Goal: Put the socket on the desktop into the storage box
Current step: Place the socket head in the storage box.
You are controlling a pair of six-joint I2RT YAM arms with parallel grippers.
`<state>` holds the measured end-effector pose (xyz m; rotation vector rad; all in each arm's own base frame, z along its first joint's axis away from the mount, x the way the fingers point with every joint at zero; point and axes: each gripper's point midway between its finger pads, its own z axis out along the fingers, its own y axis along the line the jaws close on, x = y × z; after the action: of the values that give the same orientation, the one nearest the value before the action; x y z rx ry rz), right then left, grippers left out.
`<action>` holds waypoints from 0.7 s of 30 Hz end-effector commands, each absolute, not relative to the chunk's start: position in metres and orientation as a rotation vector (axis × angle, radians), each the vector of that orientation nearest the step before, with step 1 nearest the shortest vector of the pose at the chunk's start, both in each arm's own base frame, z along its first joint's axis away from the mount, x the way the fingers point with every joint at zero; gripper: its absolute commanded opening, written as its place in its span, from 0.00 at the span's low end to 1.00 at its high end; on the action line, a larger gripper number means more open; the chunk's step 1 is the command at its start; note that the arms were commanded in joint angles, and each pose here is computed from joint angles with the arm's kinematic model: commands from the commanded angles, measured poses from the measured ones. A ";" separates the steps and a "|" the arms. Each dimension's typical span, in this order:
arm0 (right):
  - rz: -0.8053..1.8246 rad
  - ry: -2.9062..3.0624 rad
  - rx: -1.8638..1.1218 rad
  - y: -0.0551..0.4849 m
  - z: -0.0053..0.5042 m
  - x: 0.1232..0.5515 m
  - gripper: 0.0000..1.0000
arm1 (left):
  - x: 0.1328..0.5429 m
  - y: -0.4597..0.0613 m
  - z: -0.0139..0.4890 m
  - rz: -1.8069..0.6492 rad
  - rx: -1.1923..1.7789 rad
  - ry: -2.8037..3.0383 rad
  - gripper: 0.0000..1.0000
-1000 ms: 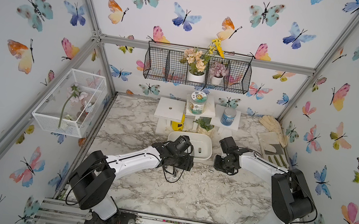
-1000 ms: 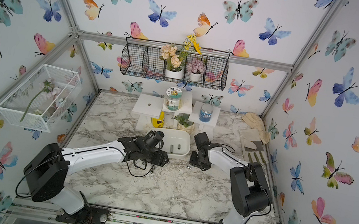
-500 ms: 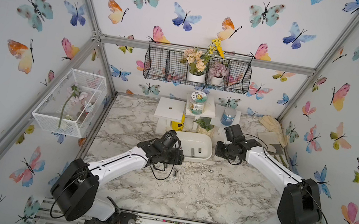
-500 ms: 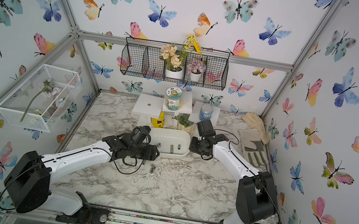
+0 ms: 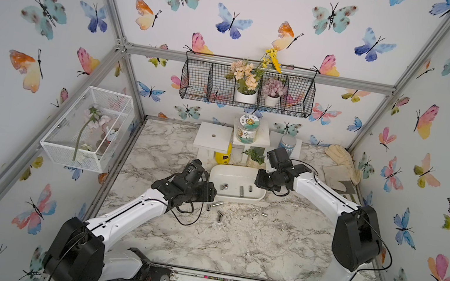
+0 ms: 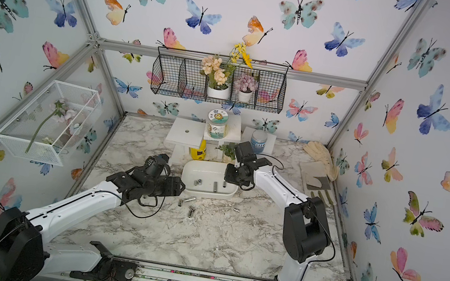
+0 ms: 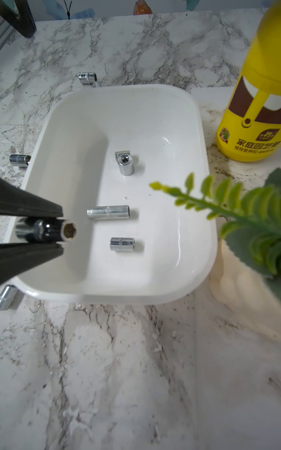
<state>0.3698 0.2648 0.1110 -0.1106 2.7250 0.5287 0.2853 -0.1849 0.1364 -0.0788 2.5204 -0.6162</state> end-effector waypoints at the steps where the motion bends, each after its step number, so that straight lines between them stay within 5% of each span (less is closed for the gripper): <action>1: 0.597 2.716 -0.141 0.285 0.113 0.376 0.17 | 0.281 -0.169 0.136 -0.589 -0.123 2.526 0.74; 21: 0.605 2.778 -0.139 0.311 0.061 0.393 0.18 | 0.282 -0.158 0.129 -0.586 -0.167 2.538 0.74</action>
<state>0.3874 0.3000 0.0577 -0.1409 2.7952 0.5651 0.2836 -0.1591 0.1319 -0.1640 2.5259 -0.5827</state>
